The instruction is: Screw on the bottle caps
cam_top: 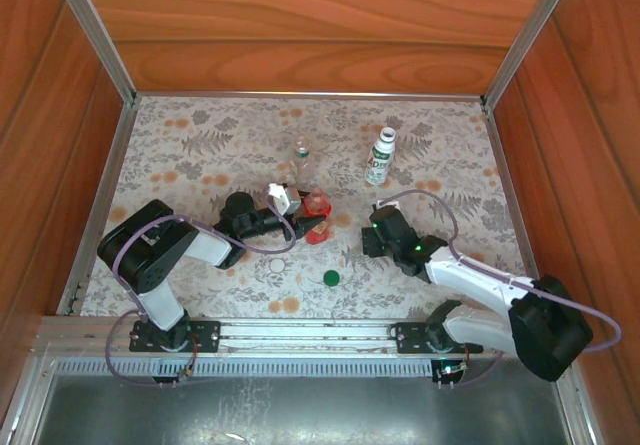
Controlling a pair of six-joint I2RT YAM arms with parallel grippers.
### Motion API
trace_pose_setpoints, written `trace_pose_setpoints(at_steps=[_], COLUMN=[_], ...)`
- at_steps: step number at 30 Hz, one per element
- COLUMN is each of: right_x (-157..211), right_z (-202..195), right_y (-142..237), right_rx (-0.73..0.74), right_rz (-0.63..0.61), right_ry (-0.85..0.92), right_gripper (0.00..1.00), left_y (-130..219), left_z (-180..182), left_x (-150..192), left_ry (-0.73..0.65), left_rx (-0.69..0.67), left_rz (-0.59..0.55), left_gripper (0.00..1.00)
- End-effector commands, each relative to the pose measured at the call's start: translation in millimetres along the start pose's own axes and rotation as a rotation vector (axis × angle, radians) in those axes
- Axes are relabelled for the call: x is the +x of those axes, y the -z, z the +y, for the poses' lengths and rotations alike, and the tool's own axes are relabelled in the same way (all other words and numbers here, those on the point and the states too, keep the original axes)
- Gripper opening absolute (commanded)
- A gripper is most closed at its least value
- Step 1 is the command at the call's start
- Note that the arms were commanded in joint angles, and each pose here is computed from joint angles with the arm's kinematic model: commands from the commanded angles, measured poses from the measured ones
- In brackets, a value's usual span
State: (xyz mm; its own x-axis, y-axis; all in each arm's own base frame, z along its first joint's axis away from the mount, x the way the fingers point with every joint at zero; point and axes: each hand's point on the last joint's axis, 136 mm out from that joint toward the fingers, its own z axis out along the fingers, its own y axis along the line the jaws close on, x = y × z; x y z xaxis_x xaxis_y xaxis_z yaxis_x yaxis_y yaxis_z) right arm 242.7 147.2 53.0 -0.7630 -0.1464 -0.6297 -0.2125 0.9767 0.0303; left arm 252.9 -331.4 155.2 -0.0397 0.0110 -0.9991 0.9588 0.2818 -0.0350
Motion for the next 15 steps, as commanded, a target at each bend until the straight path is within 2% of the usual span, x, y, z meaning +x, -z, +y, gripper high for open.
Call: trace_pose_setpoints(at_steps=[1,5,15], right_x=[-2.7,3.5,11.3], right_z=[1.4,1.2,5.6], right_y=[-5.8,-15.8,-32.8], right_rx=[0.011,0.029,0.032], right_rz=[0.021,0.054,0.092], right_ry=[-0.015,0.002,0.017], right_gripper=[0.66,0.65,0.53], left_y=[-2.1,-1.4,-2.2], left_z=[-6.8,-6.9,-6.9], left_x=[-10.4,-8.9,-5.7], left_ry=[-0.014,-0.014,-0.009], left_rx=[0.034,0.030,0.034], left_rz=[-0.032,-0.028,-0.019], left_gripper=[0.62,0.62,0.62])
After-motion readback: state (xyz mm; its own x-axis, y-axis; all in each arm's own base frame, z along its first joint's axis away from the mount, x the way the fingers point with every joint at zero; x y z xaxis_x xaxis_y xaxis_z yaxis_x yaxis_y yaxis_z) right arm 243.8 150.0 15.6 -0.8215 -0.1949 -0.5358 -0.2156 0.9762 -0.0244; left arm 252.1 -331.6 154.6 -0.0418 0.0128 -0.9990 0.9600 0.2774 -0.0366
